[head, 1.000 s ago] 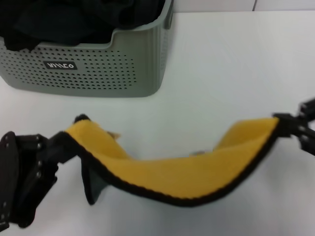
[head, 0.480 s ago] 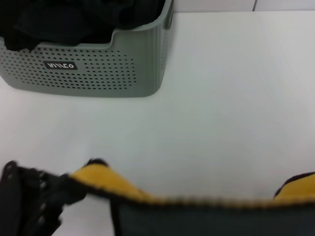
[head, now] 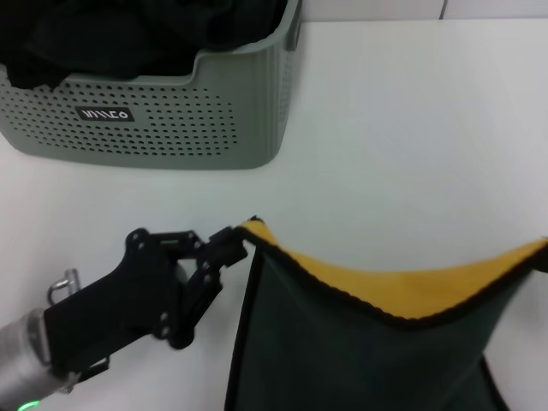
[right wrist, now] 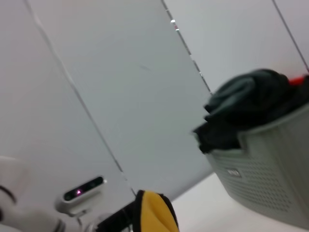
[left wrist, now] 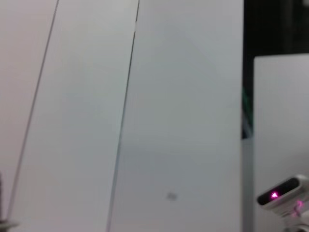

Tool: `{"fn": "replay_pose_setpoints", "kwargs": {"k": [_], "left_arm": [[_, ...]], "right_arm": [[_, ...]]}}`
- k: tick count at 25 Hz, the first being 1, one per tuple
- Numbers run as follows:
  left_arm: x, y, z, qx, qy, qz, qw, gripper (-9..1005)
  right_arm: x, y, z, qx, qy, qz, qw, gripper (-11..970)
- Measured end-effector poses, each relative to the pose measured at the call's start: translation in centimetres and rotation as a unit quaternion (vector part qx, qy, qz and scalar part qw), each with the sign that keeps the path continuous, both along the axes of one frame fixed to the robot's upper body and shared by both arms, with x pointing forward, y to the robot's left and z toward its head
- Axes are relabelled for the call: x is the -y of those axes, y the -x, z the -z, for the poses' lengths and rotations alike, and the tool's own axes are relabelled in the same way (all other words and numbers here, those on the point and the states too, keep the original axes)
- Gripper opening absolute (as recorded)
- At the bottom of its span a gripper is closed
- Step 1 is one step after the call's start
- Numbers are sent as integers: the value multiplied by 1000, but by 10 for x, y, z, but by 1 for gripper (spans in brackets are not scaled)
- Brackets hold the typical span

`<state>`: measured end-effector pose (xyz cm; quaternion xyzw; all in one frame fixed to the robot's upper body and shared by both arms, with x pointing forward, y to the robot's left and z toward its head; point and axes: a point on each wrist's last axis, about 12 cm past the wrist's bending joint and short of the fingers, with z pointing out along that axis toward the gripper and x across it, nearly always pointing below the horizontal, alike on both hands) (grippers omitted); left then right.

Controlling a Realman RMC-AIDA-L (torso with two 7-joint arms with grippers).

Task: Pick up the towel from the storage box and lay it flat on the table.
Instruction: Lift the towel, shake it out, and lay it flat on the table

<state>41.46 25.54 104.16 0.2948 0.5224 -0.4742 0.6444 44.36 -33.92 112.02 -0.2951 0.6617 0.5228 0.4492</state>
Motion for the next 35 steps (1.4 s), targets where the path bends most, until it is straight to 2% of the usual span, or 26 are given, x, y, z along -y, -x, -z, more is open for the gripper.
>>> {"fn": "replay_pose_setpoints", "kwargs": {"k": [4,8,13,17,22,28,35], "left_arm": [[5,-12,5,-5,-20,-40,999,61],[4,-18,12,-15,-42,-84,995,64],[8,-30,26,-45,-84,-126,988,67],[8,-37,33,-55,-111,-160,979,70],[-4,-39,37,-59,-121,-213,968,73],[-18,-42,41,-70,-136,-267,952,77],[-19,-45,49,-77,-174,-283,940,82]], "right_arm": [[-13,-25,22,-18,22,28,999,10],[-25,-46,35,-28,49,57,997,9],[-46,-66,54,-42,92,81,992,9],[-60,-76,61,-40,112,88,989,9],[-79,-91,63,-29,139,96,985,9],[-86,-106,60,-19,153,107,982,10],[-97,-123,57,-10,175,115,978,10]]}}
